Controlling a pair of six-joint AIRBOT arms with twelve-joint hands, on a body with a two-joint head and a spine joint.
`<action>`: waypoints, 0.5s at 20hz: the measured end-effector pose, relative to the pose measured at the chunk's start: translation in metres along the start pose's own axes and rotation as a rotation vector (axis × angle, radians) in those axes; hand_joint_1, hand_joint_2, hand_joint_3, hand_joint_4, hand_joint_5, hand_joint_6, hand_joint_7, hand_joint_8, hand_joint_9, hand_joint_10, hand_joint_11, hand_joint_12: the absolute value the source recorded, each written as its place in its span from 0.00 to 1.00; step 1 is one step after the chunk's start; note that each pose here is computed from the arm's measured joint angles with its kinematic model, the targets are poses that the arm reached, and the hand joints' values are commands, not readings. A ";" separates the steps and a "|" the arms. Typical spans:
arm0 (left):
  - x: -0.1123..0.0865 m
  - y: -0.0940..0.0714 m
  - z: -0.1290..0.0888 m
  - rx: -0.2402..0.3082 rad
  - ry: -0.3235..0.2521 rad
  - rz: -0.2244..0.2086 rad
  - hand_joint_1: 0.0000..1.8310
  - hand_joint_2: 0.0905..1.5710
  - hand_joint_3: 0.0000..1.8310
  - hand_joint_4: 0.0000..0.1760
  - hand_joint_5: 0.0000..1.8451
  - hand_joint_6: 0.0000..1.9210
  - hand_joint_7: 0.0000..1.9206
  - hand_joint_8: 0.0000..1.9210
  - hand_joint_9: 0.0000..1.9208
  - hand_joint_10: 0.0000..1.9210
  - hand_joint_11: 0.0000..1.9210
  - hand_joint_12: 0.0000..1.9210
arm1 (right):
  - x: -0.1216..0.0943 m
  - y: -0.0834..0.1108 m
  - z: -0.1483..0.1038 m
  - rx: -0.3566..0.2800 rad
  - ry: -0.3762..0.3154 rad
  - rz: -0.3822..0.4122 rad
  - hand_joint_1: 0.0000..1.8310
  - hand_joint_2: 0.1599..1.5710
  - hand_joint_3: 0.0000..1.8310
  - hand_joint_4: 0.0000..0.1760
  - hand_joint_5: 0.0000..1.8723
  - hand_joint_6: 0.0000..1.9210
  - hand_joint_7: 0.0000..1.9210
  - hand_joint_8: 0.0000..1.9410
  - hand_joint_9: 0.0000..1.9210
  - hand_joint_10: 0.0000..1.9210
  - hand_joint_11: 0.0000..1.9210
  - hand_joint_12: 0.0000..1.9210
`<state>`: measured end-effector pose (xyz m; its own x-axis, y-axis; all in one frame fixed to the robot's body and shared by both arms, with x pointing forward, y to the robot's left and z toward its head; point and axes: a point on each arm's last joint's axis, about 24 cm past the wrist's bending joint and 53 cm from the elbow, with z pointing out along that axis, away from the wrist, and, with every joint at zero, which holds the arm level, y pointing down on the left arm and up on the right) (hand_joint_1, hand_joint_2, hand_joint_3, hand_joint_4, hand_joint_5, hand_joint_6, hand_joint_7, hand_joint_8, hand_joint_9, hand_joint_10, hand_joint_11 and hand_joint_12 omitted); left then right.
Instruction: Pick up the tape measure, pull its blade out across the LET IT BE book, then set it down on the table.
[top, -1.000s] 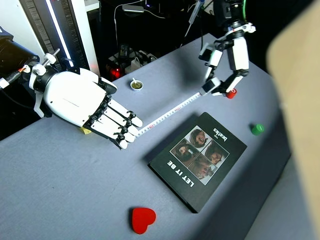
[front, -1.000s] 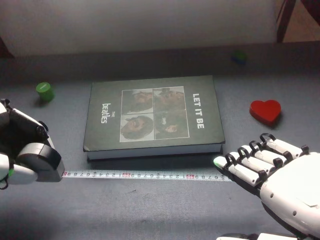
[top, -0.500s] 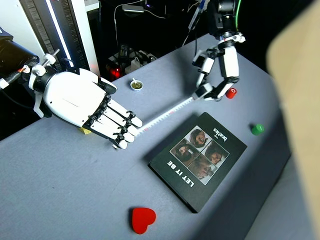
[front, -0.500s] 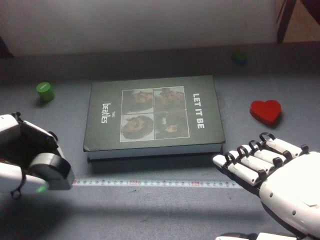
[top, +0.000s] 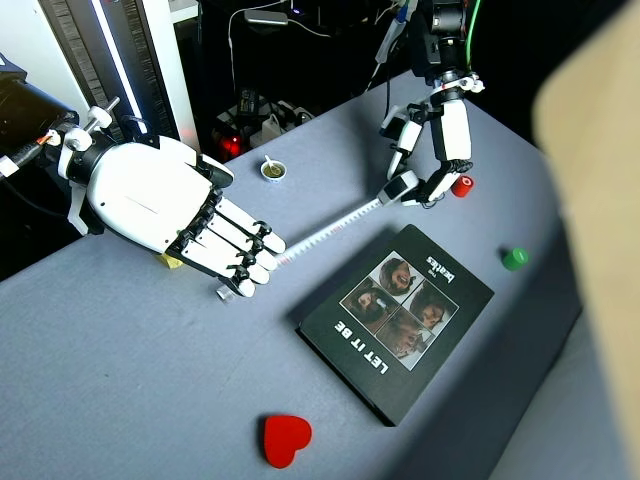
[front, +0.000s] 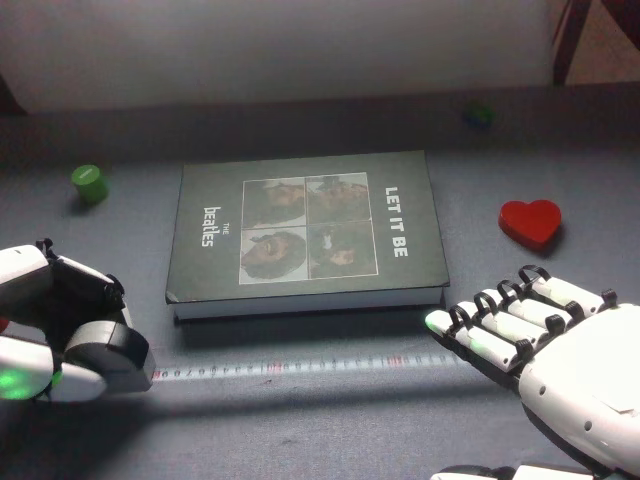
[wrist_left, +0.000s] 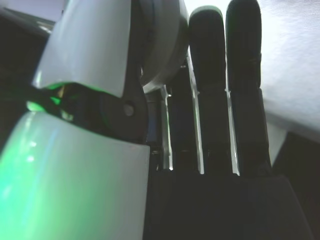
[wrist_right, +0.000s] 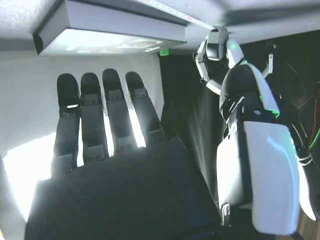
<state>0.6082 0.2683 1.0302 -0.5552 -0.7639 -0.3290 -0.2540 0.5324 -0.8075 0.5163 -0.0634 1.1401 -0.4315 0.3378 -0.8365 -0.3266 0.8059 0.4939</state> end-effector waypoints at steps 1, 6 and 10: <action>-0.002 0.000 0.000 0.003 -0.006 -0.002 0.44 0.73 0.00 0.00 0.41 0.03 0.44 0.00 0.43 0.01 0.26 0.38 | 0.000 0.000 0.000 0.000 0.000 0.000 0.02 0.67 0.00 0.00 0.05 0.00 0.07 0.00 0.08 0.00 0.00 0.34; -0.003 -0.001 -0.001 0.011 -0.011 -0.004 0.31 0.69 0.00 0.00 0.33 0.00 0.33 0.00 0.31 0.00 0.18 0.35 | -0.001 0.000 0.000 0.000 -0.003 0.001 0.02 0.67 0.00 0.00 0.05 0.00 0.08 0.00 0.08 0.00 0.00 0.34; -0.018 -0.010 -0.002 0.029 -0.035 0.021 0.22 0.66 0.00 0.00 0.20 0.00 0.21 0.00 0.20 0.00 0.08 0.32 | -0.001 0.000 0.000 0.000 -0.003 0.002 0.02 0.67 0.00 0.00 0.06 0.00 0.08 0.00 0.08 0.00 0.00 0.36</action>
<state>0.6193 0.2780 1.0449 -0.5323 -0.7652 -0.3622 -0.2195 0.5380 -0.8139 0.5166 -0.0636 1.1407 -0.4293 0.3409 -0.8364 -0.3259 0.8052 0.4954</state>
